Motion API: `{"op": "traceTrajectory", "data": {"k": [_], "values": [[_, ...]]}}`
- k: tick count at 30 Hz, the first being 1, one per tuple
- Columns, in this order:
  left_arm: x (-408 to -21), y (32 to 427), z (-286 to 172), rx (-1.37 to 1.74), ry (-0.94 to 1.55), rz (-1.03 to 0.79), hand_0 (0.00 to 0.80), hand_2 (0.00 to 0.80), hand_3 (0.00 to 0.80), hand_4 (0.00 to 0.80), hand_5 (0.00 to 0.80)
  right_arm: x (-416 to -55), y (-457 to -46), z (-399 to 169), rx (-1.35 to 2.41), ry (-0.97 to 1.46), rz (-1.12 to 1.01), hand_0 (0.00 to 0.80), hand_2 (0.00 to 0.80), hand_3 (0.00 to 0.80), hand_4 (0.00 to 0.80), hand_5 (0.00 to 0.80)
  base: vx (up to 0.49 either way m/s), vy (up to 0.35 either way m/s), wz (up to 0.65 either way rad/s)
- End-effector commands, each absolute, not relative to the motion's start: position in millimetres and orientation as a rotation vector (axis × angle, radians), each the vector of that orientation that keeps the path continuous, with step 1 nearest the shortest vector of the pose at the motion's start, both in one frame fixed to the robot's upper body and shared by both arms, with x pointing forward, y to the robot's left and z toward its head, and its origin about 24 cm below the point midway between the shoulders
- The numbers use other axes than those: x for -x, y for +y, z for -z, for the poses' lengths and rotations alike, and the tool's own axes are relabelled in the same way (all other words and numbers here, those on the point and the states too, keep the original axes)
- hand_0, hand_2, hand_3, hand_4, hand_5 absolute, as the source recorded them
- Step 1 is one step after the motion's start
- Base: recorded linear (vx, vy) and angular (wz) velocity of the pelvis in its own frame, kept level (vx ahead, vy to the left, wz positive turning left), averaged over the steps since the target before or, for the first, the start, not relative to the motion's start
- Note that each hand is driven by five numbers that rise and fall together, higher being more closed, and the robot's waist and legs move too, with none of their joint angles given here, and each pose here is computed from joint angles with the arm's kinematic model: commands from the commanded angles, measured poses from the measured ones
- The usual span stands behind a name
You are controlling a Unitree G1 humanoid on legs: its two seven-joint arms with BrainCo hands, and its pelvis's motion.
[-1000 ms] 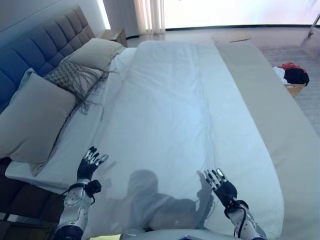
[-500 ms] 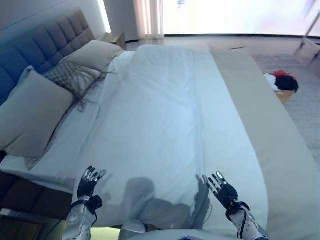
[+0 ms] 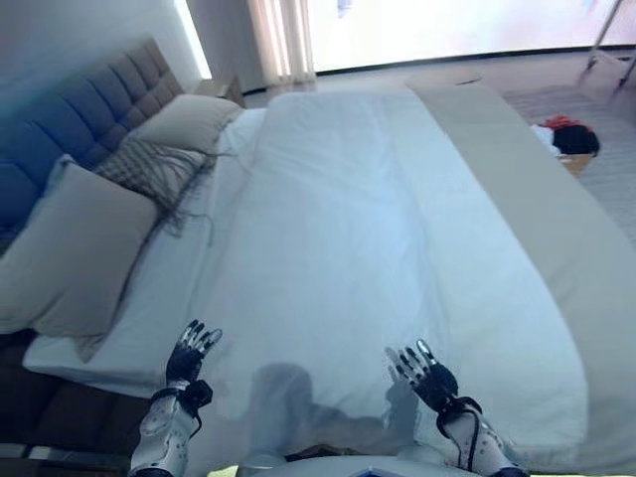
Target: Make the bed neatly
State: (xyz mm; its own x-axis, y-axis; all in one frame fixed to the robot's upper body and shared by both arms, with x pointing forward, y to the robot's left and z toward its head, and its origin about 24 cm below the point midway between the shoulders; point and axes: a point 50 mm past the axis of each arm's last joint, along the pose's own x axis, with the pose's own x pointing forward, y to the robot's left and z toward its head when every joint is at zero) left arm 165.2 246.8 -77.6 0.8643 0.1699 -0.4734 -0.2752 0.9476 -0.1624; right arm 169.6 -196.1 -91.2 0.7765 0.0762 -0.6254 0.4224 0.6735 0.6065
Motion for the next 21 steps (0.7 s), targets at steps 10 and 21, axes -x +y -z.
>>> {"op": "traceTrajectory", "data": {"k": [10,21], "values": [[-208.4,278.2,30.8,0.023,0.283,-0.307,0.0,0.0,0.0,0.0,0.0,-192.4,-167.3,71.7,-0.894,0.529,0.015,0.0,0.0,0.0,0.0,0.0,-0.133,0.245,-0.25],[-216.0,276.5,37.1,-0.134,0.347,-0.329,0.0,0.0,0.0,0.0,0.0,-192.1,-161.1,75.3,-0.839,0.661,-0.016,0.0,0.0,0.0,0.0,0.0,-0.095,-0.136,-0.06]]}}
